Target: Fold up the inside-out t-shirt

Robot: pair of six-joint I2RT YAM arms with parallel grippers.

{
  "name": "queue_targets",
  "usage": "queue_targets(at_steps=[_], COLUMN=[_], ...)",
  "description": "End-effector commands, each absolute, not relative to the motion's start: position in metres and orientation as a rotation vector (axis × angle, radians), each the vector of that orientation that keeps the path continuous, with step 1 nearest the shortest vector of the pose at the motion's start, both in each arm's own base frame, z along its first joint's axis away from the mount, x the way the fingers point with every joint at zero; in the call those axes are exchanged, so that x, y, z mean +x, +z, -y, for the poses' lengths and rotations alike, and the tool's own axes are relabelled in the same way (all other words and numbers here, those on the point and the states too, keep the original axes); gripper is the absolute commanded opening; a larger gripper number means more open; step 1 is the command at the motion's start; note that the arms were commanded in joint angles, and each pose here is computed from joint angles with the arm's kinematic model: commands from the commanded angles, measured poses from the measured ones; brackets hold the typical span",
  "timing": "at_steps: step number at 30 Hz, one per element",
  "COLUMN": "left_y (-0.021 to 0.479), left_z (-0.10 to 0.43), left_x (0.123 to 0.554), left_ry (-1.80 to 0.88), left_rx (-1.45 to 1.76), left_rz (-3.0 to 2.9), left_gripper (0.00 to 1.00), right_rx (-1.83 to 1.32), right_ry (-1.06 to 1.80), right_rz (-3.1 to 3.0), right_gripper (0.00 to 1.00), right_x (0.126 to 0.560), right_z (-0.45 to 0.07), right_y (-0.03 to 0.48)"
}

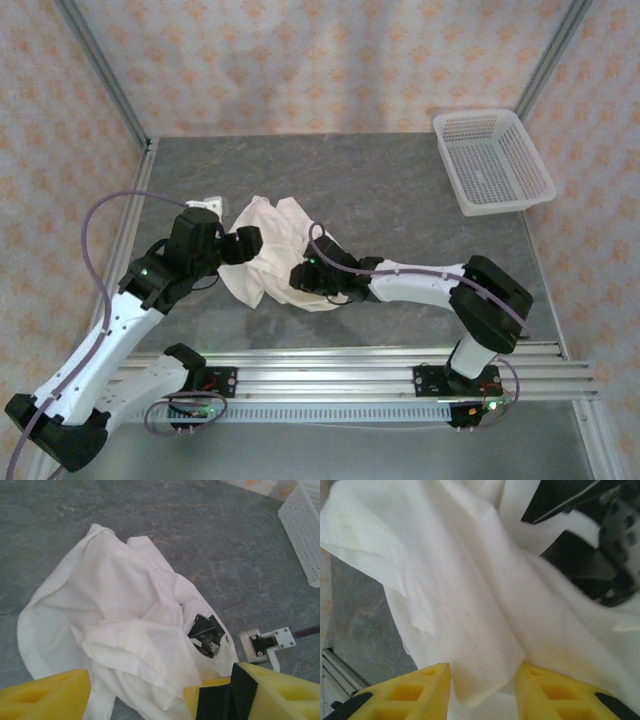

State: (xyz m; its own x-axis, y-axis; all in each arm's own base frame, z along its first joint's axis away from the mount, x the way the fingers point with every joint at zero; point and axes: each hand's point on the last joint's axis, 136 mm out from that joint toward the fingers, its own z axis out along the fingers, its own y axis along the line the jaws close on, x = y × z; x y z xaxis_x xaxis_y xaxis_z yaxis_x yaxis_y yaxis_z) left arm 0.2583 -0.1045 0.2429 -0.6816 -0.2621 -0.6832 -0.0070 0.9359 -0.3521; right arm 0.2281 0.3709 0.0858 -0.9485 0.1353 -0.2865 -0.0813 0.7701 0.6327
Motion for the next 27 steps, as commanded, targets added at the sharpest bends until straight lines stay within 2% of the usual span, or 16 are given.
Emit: queue_targets(at_steps=[1,4,6,9,16,17,19,23,27], left_y=[0.22,0.214,0.21,0.208,0.202,0.197,0.187,0.171,0.161], left_z=[0.092,0.097,0.102,0.102,0.12,0.123,0.129,0.124,0.131], left_x=[0.251,0.253,0.253,0.25,0.236,0.233,0.231,0.24,0.256], left_ry=[-0.294,-0.318,-0.345,-0.338,-0.434,-0.447,-0.455,-0.373,-0.359], left_rx=[-0.159,-0.157,-0.137,-0.094,0.135,0.168,0.253,0.257,0.278], left_rz=[-2.378,-2.388,-2.397,-2.401,-2.38,-2.389,-2.405,-2.433,-2.427], left_gripper=[0.75,0.75,0.74,0.74,0.76,0.8,0.99,1.0,0.94], right_rx=[0.166,0.17,0.155,0.155,0.255,0.278,0.31,0.303,0.248], right_ry=[1.04,1.033,1.026,1.01,1.045,1.058,1.064,1.062,1.097], right_rz=[-2.611,-2.587,-2.566,-2.533,-2.521,-2.518,-2.523,-2.569,-2.618], right_gripper=[0.38,0.33,0.19,0.04,0.0,0.0,0.0,0.0,0.02], right_x=[0.238,0.243,0.247,0.254,0.273,0.278,0.286,0.294,0.291], right_z=[-0.384,-0.386,-0.388,-0.389,-0.396,-0.397,-0.395,-0.392,-0.394], right_y=[0.104,0.109,0.117,0.131,0.152,0.154,0.156,0.153,0.156])
